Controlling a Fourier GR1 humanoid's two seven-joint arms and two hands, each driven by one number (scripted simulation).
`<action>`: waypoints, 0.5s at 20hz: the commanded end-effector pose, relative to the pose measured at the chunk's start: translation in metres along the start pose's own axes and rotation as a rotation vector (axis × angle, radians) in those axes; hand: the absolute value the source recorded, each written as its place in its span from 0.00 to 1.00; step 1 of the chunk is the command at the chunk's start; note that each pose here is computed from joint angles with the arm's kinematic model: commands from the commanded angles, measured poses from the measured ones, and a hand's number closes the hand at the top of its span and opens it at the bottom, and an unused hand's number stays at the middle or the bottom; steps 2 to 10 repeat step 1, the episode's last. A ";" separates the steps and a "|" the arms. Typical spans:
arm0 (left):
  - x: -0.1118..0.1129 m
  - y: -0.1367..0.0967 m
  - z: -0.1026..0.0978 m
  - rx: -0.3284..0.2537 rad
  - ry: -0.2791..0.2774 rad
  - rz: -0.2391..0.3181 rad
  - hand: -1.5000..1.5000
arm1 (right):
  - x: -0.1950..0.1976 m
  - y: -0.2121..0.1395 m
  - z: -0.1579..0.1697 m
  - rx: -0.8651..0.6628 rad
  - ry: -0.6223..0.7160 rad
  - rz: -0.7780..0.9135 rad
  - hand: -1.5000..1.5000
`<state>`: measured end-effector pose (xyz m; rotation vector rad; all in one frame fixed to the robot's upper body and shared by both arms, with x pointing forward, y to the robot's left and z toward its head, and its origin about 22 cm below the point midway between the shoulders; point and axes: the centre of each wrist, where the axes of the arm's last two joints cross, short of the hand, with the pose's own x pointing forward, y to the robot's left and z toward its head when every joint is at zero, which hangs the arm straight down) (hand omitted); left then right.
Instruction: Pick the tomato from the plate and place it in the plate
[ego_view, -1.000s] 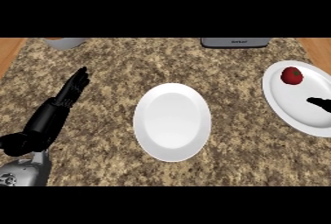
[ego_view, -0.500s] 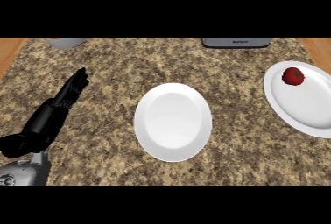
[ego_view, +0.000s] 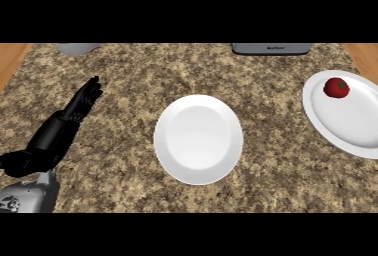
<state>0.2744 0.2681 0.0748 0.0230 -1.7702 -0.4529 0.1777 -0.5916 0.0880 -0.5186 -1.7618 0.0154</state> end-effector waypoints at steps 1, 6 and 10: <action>-0.010 0.006 -0.010 0.023 -0.010 -0.002 0.50 | 0.002 -0.015 0.013 0.057 0.000 -0.011 0.00; -0.010 0.006 -0.010 0.023 -0.010 -0.002 0.50 | 0.002 -0.015 0.013 0.057 0.000 -0.011 0.00; -0.010 0.006 -0.010 0.023 -0.010 -0.002 0.50 | 0.002 -0.015 0.013 0.057 0.000 -0.011 0.00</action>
